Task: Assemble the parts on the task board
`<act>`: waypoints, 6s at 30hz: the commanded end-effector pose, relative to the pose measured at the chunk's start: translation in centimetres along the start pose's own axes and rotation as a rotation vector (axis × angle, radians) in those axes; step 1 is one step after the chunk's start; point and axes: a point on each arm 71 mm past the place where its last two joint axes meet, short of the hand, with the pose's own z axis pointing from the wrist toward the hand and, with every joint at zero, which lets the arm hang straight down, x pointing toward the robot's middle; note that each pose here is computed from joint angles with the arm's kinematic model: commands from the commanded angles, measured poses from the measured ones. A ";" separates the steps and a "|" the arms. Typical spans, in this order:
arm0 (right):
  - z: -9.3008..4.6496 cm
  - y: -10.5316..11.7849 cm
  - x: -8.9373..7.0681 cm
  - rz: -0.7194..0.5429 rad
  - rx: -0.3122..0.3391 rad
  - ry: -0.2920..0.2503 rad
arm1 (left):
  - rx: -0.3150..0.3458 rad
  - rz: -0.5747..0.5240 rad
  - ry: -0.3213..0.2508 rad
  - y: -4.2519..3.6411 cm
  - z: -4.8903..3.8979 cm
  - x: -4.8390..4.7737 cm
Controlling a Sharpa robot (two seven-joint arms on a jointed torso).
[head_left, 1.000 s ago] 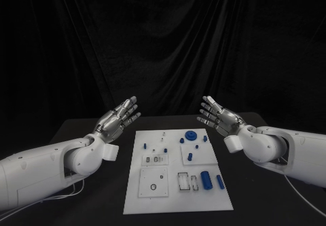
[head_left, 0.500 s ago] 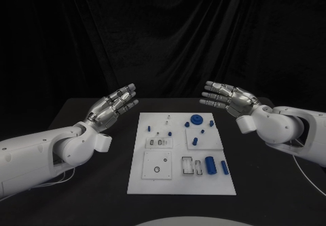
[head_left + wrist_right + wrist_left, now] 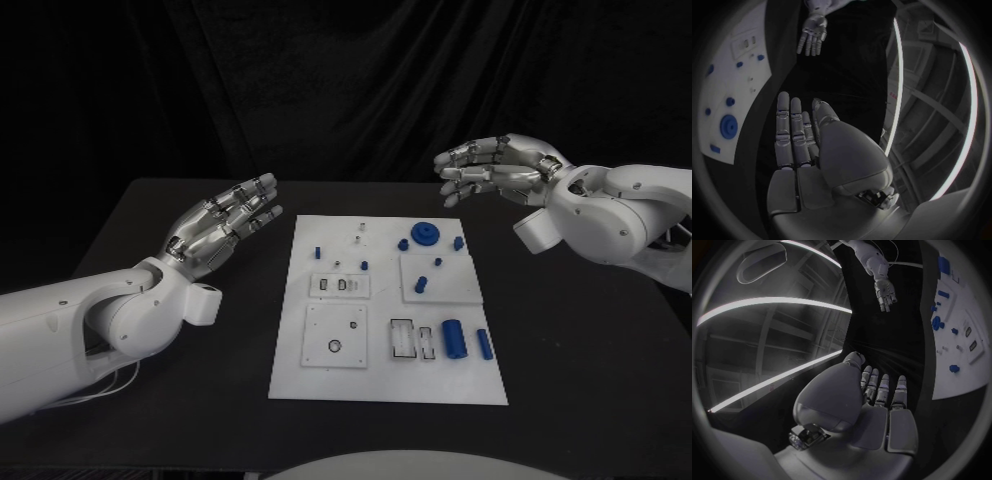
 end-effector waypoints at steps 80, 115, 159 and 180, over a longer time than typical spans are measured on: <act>1.9 -1.5 4.3 -1.541 -0.152 0.049 | 0.226 -0.111 0.037 -5.05 0.52 1.87; 3.4 -3.8 5.2 -1.521 -0.192 0.058 | 0.181 -0.124 0.054 -4.03 0.66 2.05; 8.0 1.8 6.8 -1.419 -0.312 -0.005 | 0.159 -0.125 0.056 -3.57 0.72 2.08; 10.0 0.4 7.4 -1.450 -0.284 0.008 | 0.149 -0.134 0.072 -3.30 1.13 2.49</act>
